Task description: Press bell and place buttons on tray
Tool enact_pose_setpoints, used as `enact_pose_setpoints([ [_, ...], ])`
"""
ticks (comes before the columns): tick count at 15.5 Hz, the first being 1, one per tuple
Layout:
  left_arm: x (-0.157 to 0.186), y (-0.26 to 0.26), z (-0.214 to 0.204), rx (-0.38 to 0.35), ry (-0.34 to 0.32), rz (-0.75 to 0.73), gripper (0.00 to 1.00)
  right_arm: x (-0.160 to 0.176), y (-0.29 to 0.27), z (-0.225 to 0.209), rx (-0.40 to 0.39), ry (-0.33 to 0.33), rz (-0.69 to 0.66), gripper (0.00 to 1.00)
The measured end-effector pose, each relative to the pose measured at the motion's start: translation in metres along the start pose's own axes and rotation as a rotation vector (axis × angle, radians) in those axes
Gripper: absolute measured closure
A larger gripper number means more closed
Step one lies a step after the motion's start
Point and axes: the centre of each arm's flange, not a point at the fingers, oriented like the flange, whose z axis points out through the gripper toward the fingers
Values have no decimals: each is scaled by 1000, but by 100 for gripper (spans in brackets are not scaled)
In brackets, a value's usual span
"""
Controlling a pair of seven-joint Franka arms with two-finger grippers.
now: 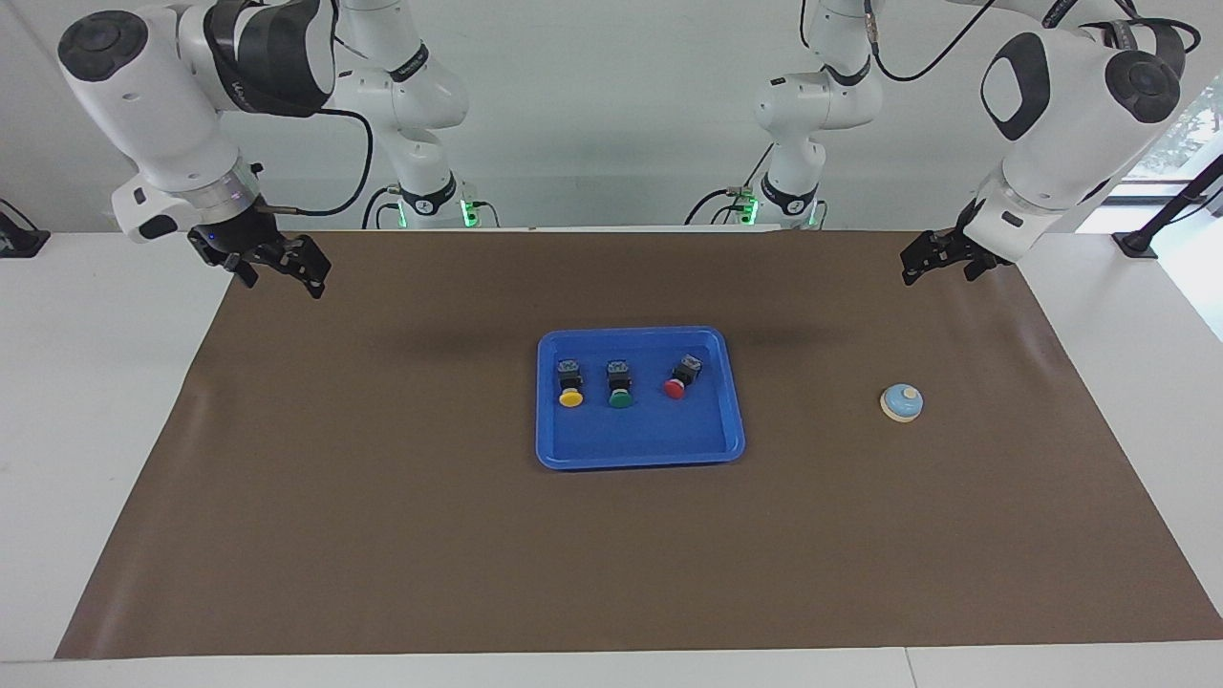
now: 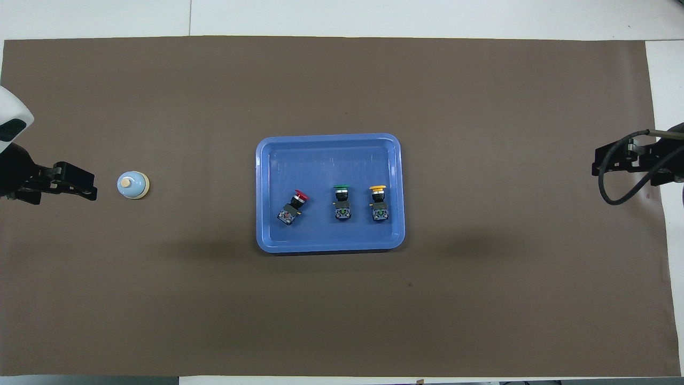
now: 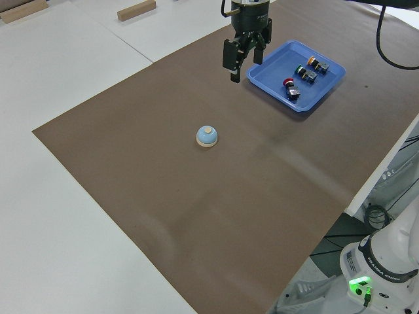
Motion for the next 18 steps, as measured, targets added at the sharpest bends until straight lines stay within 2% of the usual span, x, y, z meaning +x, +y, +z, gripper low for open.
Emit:
enact_pose_setpoints([
  [18,1,-7,-17,-2,52,-13,0,0,0,0,0,0,0,0],
])
